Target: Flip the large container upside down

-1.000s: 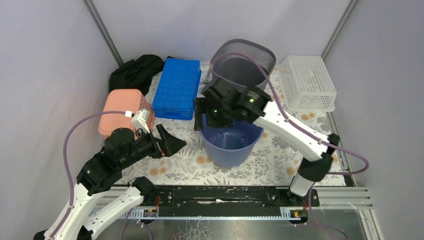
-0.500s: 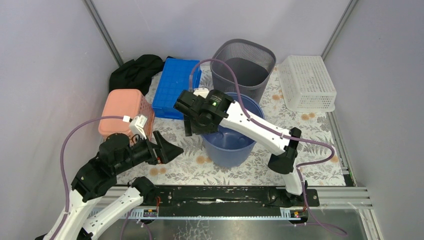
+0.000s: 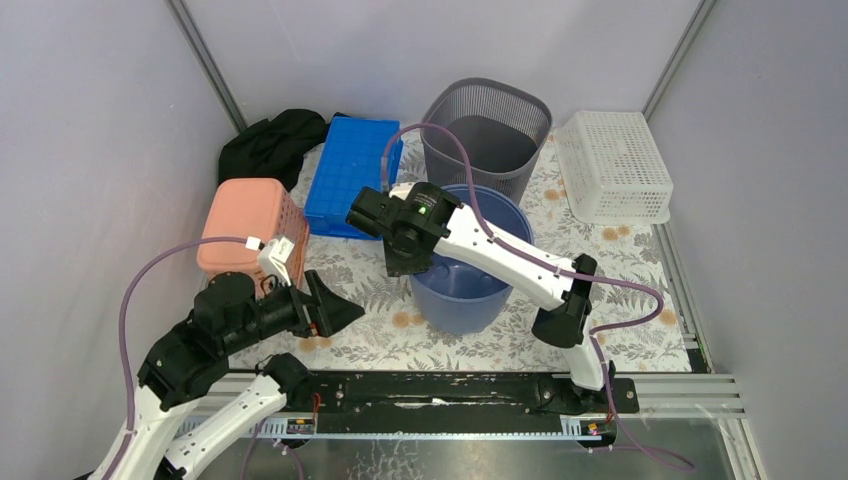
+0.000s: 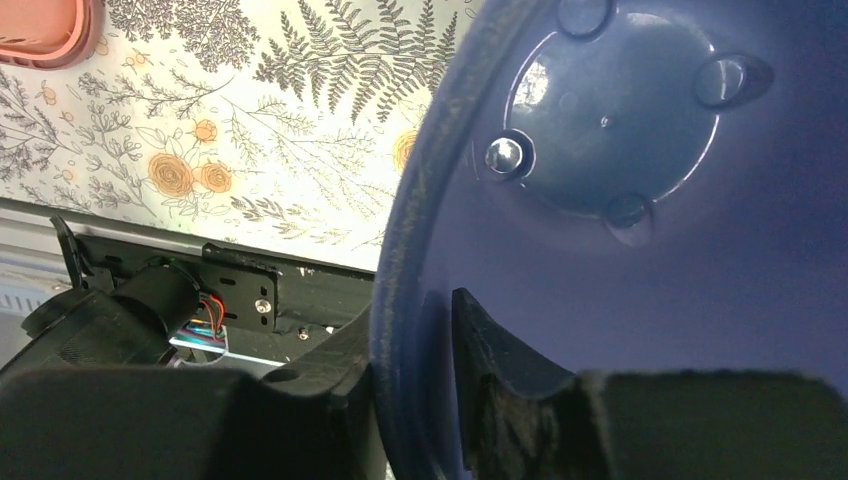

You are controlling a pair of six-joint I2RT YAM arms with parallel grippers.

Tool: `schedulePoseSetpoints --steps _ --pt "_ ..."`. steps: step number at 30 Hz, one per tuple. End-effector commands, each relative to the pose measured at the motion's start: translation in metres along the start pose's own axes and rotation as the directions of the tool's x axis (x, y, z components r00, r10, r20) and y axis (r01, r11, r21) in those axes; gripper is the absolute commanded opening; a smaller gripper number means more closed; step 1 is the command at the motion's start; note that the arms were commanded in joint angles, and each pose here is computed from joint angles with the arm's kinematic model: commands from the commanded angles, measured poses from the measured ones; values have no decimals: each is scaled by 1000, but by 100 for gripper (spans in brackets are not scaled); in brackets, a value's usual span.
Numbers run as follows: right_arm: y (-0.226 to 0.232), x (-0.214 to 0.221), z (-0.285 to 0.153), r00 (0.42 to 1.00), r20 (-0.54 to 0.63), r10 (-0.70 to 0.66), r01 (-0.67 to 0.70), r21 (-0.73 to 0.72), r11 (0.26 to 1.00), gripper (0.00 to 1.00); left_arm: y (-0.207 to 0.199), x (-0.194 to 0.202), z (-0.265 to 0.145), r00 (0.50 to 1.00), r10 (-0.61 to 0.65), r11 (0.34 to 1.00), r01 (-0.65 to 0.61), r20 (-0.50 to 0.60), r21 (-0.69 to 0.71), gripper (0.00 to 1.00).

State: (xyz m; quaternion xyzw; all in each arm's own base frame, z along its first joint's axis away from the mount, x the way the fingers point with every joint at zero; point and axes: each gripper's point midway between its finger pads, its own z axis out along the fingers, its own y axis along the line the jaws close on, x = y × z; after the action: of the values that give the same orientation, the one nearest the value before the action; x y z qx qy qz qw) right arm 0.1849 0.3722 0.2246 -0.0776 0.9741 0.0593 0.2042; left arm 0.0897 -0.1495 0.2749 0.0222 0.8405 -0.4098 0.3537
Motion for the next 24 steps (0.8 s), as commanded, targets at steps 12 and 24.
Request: schedulePoseSetpoints --steps 12,24 --pt "-10 -14 -52 997 79 15 -8 -89 996 0 0 4 -8 1000 6 1000 -7 10 18 100" --pt "-23 -38 -159 960 248 127 -19 -396 918 0 -5 -12 -10 998 -9 1000 8 67 7 100"
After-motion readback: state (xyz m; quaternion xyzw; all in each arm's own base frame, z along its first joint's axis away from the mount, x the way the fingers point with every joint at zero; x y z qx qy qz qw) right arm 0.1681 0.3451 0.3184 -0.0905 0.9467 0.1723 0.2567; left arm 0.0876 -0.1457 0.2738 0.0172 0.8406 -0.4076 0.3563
